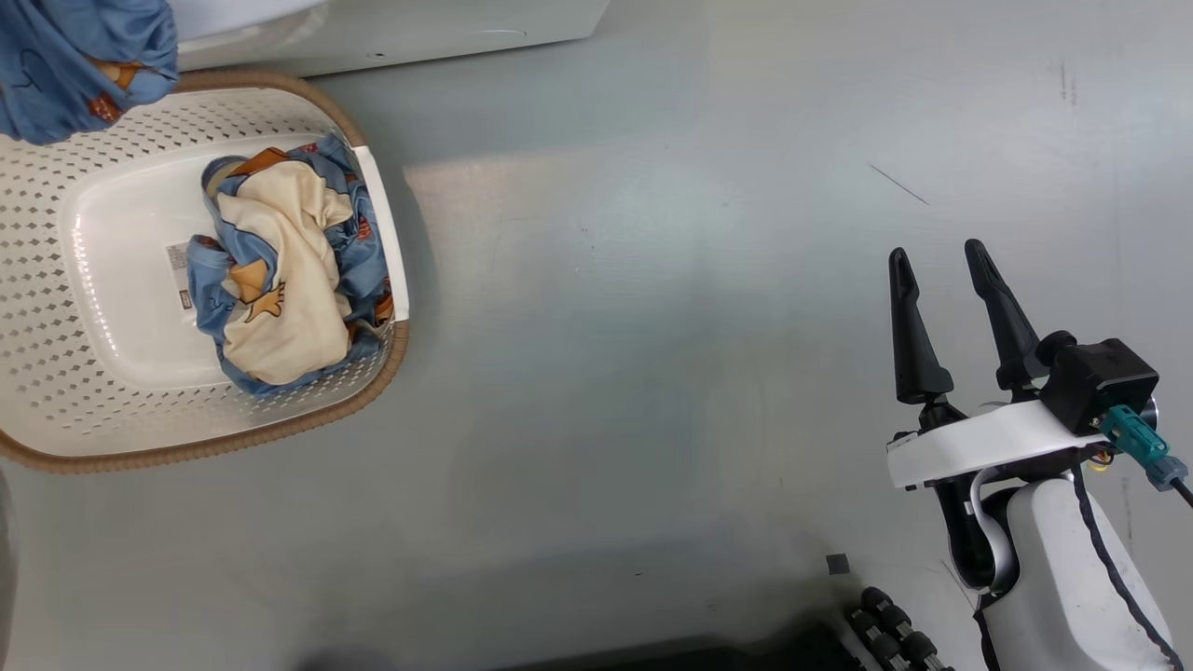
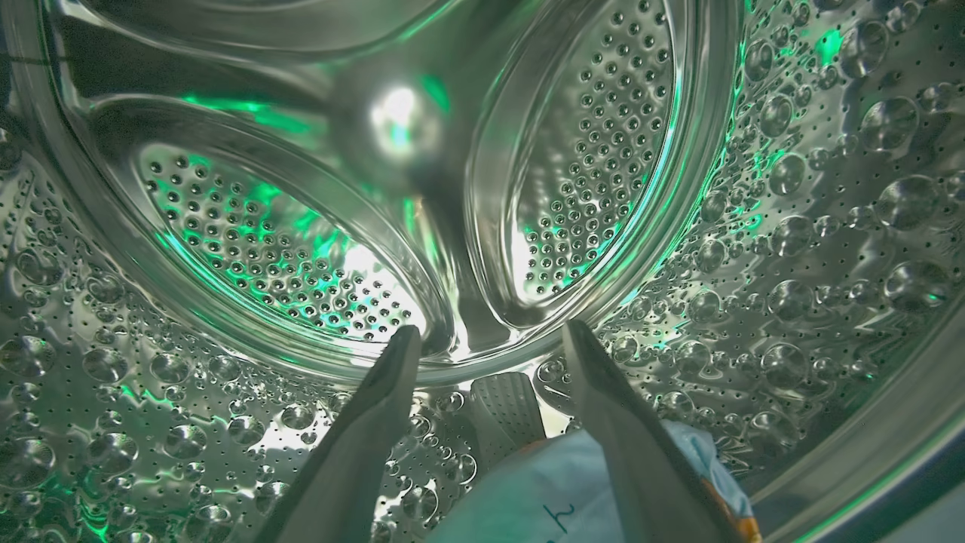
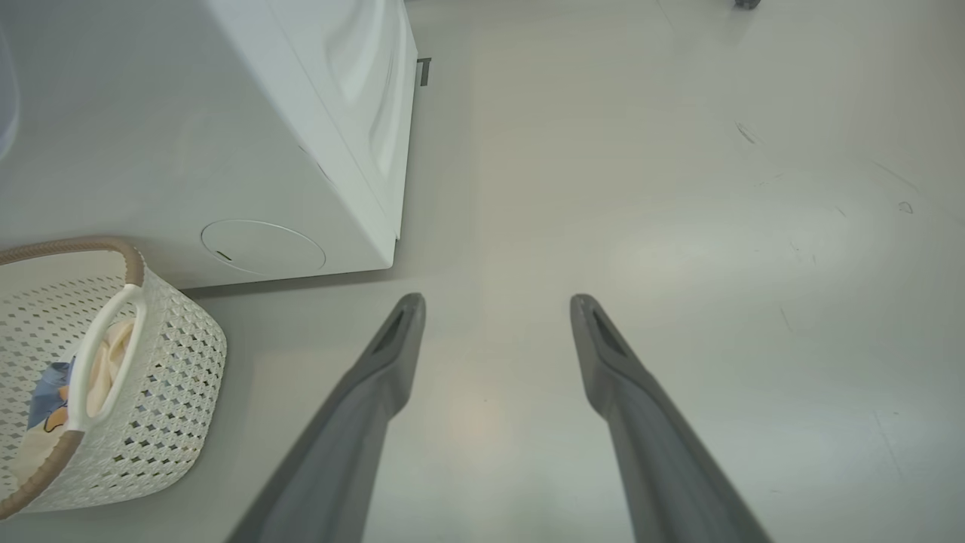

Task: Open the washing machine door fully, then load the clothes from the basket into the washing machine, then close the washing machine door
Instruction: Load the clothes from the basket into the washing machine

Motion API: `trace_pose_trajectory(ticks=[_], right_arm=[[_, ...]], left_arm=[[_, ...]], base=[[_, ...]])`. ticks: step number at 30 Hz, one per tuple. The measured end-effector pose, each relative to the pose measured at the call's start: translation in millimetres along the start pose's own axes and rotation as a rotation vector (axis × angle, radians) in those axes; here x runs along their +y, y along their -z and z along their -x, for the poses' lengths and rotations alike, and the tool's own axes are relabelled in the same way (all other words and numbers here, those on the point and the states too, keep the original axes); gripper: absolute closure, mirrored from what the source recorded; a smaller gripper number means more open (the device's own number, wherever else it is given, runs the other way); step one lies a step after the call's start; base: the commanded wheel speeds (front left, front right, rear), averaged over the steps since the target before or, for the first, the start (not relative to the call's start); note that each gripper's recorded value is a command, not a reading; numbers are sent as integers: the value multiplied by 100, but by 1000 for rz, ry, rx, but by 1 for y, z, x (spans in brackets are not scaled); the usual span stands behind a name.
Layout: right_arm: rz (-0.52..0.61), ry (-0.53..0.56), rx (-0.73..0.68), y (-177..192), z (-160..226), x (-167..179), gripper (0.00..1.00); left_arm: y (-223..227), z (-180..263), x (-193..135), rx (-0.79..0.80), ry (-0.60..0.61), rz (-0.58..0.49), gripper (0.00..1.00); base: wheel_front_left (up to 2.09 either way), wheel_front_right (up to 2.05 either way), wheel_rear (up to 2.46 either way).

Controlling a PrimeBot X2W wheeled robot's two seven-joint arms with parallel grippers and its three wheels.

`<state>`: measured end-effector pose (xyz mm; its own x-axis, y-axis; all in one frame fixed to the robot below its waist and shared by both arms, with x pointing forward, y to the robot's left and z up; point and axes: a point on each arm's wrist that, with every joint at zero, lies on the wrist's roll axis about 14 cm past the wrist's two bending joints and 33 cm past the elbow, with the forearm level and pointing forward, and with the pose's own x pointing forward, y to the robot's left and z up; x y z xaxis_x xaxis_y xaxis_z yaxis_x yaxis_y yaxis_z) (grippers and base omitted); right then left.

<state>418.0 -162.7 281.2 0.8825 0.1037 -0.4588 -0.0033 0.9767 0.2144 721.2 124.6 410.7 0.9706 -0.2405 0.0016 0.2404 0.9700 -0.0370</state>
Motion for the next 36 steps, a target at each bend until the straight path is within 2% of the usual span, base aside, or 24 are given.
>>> trace_pose_trajectory(ticks=[12, 26, 36], right_arm=[[-1, -33, -21, -6, -6, 10, 0], [4, -40, -42, -13, -11, 12, 0], [2, -49, -59, -18, -14, 16, 0]], left_arm=[[-12, 10, 10, -12, -19, -16, 0], [14, 37, 3, 43, -32, 53, 0], [0, 55, 9, -16, -59, 76, 0]], base=[[0, 0, 0], [0, 0, 0], [0, 0, 0]])
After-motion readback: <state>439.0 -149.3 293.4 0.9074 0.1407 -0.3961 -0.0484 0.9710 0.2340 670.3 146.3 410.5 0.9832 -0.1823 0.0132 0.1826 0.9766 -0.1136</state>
